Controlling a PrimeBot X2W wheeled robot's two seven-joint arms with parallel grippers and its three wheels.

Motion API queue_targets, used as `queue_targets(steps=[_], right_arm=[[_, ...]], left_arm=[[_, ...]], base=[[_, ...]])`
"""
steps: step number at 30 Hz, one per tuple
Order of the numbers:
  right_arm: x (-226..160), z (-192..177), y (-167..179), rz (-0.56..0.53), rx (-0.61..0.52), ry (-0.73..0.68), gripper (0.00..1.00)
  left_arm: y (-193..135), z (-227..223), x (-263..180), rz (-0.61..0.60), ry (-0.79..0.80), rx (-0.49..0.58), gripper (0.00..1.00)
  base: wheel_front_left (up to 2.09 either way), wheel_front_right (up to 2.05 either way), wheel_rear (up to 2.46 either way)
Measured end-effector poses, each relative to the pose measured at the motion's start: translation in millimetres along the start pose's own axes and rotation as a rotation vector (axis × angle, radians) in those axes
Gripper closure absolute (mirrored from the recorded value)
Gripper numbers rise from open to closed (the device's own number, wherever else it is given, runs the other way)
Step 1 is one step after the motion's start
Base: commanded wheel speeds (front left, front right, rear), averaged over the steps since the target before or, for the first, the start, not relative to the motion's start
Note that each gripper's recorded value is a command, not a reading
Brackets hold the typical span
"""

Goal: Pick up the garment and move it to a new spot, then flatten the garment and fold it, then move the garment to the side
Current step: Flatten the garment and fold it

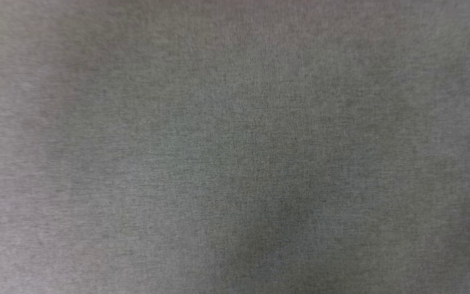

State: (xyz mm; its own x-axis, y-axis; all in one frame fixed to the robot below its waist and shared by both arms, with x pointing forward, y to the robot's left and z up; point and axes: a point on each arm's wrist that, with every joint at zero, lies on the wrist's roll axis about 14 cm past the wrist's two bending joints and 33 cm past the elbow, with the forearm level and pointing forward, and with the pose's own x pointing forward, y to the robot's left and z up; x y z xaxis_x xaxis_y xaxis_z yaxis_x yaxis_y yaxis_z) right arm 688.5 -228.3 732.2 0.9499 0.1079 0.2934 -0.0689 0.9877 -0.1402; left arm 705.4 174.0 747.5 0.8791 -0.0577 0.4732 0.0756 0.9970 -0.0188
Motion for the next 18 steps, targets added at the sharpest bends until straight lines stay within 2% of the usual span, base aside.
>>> queue_targets(steps=[11,16,18], right_arm=[[14.4,-104.4,44.9,0.105,0.029,0.172,1.0],[-2.3,-138.9,58.0,0.134,0.046,0.276,1.0],[-24.2,-163.0,63.6,0.15,0.066,0.367,1.0]], left_arm=[[2.9,-136.9,-23.8,-0.009,0.263,-0.036,1.0],[4.3,-167.5,-51.8,0.001,0.347,-0.073,1.0],[5.8,-178.7,-72.7,0.013,0.394,-0.109,1.0]], base=[[0.0,0.0,0.0],[0.0,0.0,0.0],[0.0,0.0,0.0]])
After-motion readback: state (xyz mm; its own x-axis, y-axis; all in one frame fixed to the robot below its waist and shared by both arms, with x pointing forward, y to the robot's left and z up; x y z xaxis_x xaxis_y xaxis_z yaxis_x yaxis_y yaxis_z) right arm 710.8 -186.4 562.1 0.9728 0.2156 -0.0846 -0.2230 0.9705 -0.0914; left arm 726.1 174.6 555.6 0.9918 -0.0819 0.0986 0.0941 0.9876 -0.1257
